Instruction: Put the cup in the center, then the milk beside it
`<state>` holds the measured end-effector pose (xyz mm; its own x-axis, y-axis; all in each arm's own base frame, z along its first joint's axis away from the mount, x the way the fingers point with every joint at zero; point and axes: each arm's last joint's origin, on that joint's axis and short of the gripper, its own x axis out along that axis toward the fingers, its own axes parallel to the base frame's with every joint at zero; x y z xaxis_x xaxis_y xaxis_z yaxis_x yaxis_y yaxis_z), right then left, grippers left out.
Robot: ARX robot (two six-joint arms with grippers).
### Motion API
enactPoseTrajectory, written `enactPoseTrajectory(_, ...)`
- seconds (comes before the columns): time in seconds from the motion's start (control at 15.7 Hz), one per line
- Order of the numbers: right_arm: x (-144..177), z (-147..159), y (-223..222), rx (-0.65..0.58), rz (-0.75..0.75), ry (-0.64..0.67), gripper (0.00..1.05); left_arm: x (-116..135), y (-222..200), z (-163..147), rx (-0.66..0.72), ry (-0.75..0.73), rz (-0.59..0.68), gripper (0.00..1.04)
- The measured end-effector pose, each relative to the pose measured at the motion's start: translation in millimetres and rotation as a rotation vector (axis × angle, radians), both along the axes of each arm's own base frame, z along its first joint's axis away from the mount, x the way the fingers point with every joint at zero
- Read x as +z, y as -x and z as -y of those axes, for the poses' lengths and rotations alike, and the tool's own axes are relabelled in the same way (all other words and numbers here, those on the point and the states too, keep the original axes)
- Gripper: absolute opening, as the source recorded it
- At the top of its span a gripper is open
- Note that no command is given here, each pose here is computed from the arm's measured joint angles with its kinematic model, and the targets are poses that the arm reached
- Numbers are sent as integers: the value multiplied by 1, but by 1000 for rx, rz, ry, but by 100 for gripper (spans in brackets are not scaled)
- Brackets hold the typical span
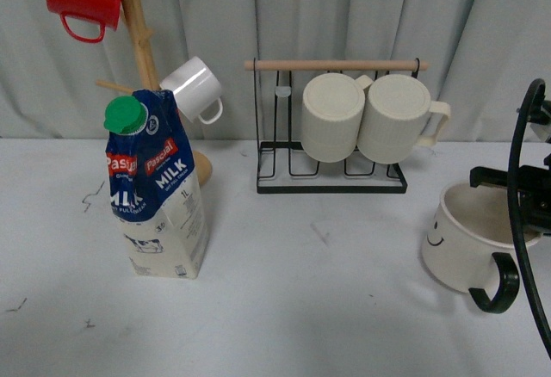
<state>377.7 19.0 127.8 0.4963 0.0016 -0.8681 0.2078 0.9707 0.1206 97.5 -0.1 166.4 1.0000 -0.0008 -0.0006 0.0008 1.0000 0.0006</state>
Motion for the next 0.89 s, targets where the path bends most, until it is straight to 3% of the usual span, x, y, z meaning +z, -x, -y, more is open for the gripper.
enactPoseTrajectory(0.13,25,-7,6,25,63,-26,3,0,0,0,0,0,0,98)
enactPoseTrajectory(0.32,43,-42,10,100,116,-54,3,0,0,0,0,0,0,98)
enactPoseTrajectory(0.51,43,-82,6,172,117,-68,3,0,0,0,0,0,0,98)
enactPoseTrajectory(0.89,13,-116,-6,178,51,-81,3,0,0,0,0,0,0,98)
